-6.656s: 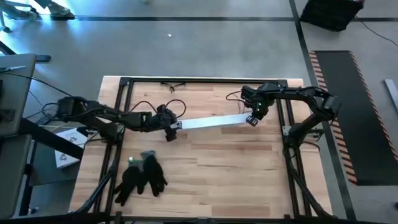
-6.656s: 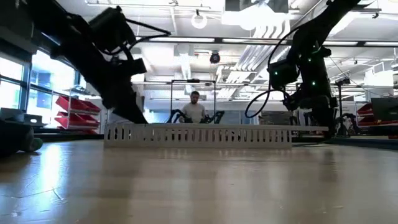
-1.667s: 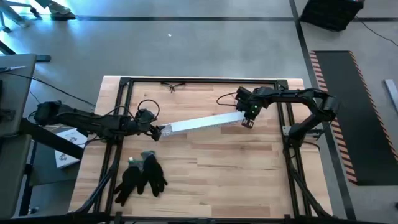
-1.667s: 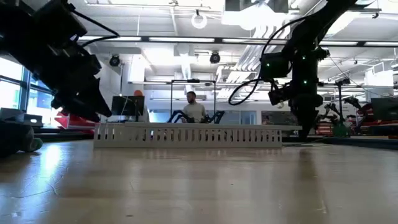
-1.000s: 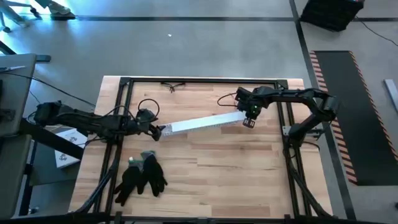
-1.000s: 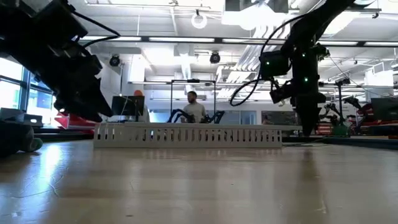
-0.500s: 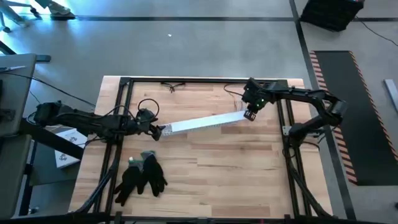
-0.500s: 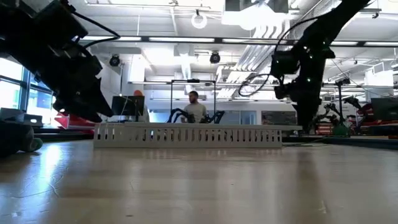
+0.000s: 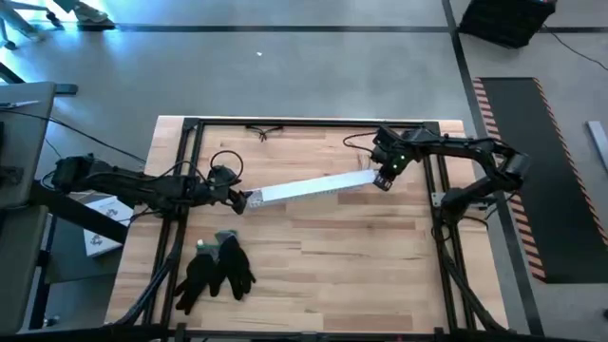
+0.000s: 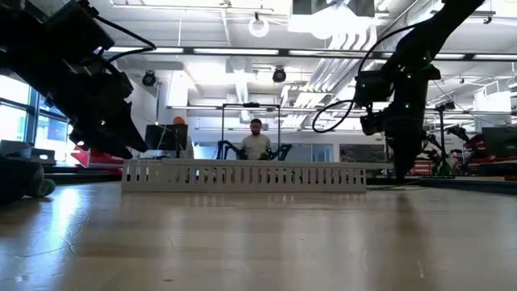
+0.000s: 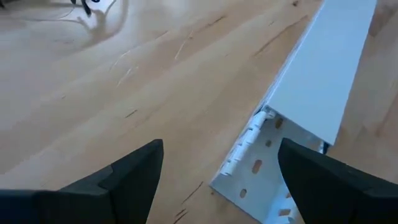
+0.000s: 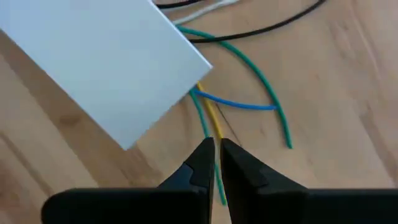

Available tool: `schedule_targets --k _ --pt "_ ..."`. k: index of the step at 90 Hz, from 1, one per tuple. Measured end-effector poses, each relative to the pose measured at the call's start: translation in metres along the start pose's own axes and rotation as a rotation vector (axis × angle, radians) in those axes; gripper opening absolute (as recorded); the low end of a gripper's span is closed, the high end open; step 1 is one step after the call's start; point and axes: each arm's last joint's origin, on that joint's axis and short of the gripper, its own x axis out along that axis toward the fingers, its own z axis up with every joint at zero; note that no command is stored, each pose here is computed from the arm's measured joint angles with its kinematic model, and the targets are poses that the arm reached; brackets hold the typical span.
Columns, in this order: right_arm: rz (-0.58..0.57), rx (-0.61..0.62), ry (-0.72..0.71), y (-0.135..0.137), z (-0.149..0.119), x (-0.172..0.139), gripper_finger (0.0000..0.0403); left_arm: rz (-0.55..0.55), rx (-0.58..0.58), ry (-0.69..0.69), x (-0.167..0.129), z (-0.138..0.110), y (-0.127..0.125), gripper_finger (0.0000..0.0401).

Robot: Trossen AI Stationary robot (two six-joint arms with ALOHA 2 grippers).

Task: Ziptie cables
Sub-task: Close the white cable duct

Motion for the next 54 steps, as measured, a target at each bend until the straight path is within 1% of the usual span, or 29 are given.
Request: schedule_targets --k 11,23,42,54 --pt "0.004 -0.019 -0.032 0.005 0.004 0.001 0.0011 0.004 -0.001 -0.007 0.001 0.000 -0.001 0.0295" --pt "0.041 -0.020 -0.065 0.013 0.007 0.001 0.0011 0.012 0.005 -0.032 0.005 0.002 -0.003 0.0295" --pt "0.115 -0.091 -0.172 0.029 0.018 0.001 0.0011 0.028 0.034 -0.042 0.015 0.000 -0.008 0.0295" --pt "0.135 -0.114 -0.162 0.034 0.017 0.002 0.0011 0.023 0.046 -0.070 0.020 0.002 -0.012 0.0295"
